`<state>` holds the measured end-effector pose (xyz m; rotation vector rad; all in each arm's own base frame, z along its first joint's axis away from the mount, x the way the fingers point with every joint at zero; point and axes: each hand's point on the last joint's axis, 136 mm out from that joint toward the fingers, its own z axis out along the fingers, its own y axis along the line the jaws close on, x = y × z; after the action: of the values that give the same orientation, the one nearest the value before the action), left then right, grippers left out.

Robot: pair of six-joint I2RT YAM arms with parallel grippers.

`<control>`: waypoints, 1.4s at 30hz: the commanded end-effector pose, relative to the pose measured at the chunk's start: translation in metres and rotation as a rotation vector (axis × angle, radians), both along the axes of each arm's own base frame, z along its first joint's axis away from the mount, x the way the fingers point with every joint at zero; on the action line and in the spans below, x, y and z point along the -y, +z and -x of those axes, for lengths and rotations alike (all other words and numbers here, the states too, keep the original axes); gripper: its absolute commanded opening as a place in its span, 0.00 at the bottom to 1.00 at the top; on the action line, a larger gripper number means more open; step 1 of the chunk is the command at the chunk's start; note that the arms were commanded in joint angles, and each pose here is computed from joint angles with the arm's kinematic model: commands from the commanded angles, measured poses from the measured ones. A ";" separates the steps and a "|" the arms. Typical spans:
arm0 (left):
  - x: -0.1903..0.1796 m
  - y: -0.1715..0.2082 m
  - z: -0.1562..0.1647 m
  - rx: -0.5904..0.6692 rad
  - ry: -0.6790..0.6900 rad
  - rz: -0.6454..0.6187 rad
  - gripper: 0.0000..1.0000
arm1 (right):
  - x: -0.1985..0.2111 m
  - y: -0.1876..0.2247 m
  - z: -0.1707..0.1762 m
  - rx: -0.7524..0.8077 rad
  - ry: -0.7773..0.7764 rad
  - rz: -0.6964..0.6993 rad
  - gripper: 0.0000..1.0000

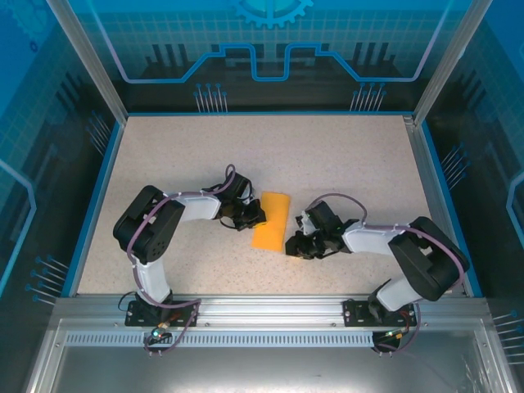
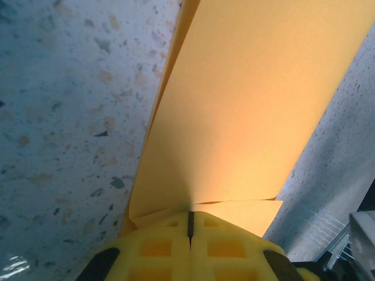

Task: Fold a paper plane with a square sheet of paper (pick it up from the middle)
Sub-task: Turn over the paper at the center of the table.

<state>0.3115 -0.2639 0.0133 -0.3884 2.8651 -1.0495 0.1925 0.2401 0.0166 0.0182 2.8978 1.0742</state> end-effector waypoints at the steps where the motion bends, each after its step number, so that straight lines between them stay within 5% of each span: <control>1: -0.016 -0.023 0.011 -0.064 0.031 -0.066 0.05 | 0.011 0.011 -0.009 0.016 -0.045 0.005 0.28; 9: -0.006 -0.001 0.003 -0.025 0.026 0.000 0.09 | -0.003 0.027 -0.057 0.066 -0.126 -0.022 0.40; 42: -0.004 0.004 0.000 -0.021 0.011 -0.007 0.11 | -0.027 0.001 -0.085 -0.008 -0.178 -0.072 0.36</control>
<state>0.3115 -0.2642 0.0142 -0.3996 2.8652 -1.0641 0.2625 0.2585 0.0195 0.2997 2.8531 1.1232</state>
